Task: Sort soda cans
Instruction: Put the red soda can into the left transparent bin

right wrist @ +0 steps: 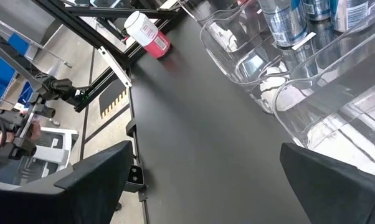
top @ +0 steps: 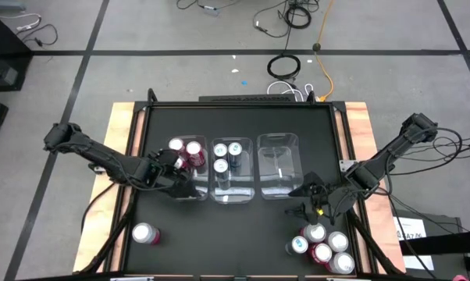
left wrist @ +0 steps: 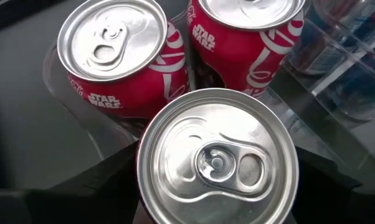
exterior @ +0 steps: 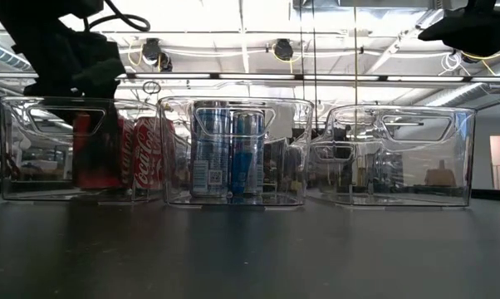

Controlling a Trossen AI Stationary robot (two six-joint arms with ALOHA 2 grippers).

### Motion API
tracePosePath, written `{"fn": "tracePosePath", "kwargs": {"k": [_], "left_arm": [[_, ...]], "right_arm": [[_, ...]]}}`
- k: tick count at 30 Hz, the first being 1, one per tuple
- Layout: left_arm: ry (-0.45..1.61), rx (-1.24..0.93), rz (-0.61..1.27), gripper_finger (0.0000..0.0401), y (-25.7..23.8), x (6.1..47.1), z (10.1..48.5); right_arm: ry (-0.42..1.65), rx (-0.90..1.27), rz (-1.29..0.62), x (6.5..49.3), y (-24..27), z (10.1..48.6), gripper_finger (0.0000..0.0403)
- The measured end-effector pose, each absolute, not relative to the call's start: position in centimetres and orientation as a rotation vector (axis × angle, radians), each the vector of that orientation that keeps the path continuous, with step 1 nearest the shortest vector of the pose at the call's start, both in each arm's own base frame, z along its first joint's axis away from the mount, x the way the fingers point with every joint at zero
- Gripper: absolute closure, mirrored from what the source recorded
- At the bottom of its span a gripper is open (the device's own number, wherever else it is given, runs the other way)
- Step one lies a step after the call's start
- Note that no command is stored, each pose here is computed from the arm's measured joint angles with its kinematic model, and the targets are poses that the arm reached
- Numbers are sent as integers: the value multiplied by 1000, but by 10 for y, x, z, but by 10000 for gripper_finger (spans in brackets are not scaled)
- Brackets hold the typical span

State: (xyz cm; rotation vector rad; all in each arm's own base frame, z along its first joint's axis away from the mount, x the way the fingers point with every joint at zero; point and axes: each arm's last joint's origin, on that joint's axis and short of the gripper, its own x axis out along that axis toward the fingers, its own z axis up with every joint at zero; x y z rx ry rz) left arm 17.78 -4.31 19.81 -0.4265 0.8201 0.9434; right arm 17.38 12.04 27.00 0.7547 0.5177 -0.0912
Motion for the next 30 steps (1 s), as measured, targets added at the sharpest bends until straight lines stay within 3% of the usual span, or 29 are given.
{"fn": "tracePosePath", "kwargs": {"k": [30], "left_arm": [[826,-457,924,62,-44,179,198]], "right_arm": [[521,751,-88,174,121,270,3]]}}
